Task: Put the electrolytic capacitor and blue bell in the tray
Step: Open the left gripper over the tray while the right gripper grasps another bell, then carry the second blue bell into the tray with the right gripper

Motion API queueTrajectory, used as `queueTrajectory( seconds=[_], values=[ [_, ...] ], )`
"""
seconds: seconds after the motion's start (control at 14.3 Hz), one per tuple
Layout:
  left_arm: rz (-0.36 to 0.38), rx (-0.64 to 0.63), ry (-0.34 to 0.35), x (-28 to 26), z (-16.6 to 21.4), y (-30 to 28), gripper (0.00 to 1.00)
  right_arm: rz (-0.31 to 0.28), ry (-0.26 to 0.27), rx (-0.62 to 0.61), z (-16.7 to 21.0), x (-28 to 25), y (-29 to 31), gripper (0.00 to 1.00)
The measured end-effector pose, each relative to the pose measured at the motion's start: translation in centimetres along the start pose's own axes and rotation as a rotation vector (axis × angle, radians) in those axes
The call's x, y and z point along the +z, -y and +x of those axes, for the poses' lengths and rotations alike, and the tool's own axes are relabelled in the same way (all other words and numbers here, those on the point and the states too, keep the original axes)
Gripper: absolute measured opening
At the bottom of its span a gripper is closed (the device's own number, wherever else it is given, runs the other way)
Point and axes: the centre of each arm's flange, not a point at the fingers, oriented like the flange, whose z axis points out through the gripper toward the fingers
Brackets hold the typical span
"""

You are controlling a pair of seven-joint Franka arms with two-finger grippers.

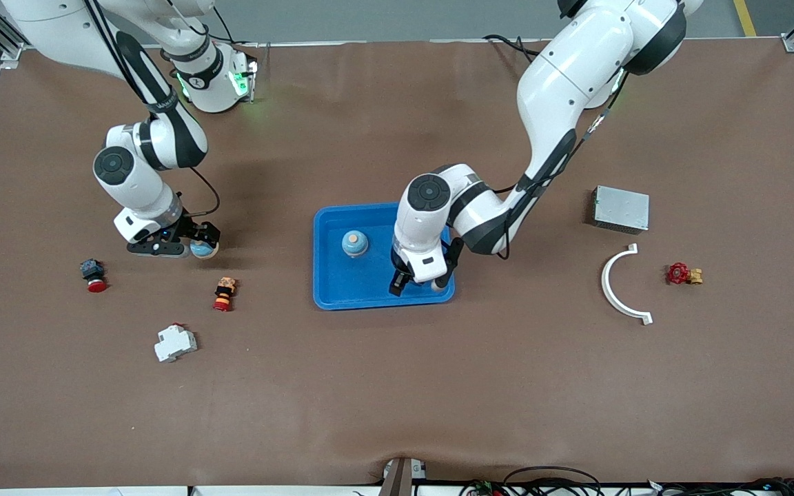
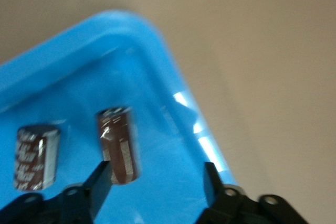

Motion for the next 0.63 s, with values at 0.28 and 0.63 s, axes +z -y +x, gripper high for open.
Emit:
queueTrajectory(
  seconds=[0.28,0.63],
  values=[
    [-0.015,0.101,-0.058,-6.2,4.8,-2.8,1.00,0.007,-0.009,-0.003,-0.1,0.5,0.2,1.00],
    [-0.001,0.301,-0.147,-15.4,11.7,-4.5,1.00,0.018,-0.016,-0.004,-0.4,1.8,0.4,1.00]
  ],
)
